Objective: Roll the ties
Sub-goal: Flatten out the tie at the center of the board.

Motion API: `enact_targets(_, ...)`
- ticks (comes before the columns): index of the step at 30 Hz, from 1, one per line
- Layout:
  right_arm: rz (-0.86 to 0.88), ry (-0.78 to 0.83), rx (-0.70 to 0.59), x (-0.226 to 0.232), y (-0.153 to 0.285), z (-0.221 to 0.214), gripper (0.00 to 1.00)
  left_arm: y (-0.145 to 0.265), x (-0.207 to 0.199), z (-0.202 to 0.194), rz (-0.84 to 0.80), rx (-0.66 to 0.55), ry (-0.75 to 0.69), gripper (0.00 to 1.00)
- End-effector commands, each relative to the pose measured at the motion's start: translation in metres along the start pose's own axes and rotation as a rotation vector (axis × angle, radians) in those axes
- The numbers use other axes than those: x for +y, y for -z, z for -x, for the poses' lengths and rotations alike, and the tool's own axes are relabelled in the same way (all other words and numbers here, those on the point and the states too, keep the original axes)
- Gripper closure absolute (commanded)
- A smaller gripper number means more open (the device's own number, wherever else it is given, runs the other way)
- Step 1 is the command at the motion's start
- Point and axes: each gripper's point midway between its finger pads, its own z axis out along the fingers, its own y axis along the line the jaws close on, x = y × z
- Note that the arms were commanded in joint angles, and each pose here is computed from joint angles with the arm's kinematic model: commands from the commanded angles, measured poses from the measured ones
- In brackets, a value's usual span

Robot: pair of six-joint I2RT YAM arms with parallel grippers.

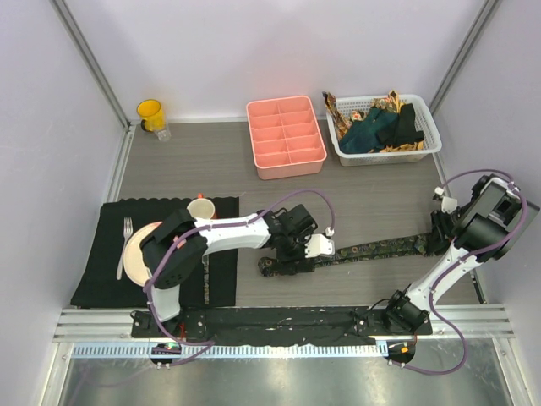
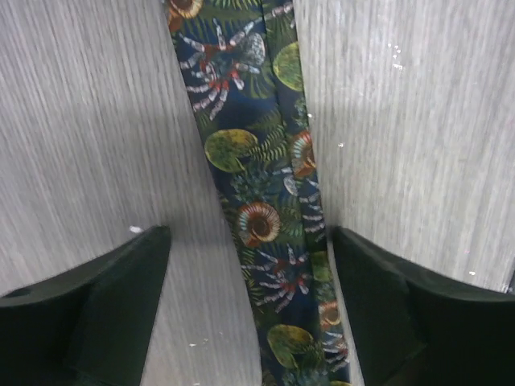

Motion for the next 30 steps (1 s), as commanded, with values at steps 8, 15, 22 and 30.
enact_targets(8, -0.030, -0.071, -0.110, -0.019, -0.012, 0.043, 0.61, 0.001, 0.051, -0.027, 0.109, 0.088, -0.019, 0.51)
enact_targets(15, -0.025, -0.057, -0.140, -0.009, -0.020, 0.068, 0.61, 0.006, 0.065, -0.027, 0.130, 0.077, -0.009, 0.56)
enact_targets(22, -0.062, 0.025, -0.148, 0.004, 0.010, 0.058, 0.58, 0.018, 0.072, -0.025, 0.154, 0.040, 0.043, 0.53)
enact_targets(30, -0.047, 0.125, -0.115, 0.015, 0.033, 0.048, 0.53, 0.039, 0.073, -0.023, 0.127, -0.020, 0.058, 0.31)
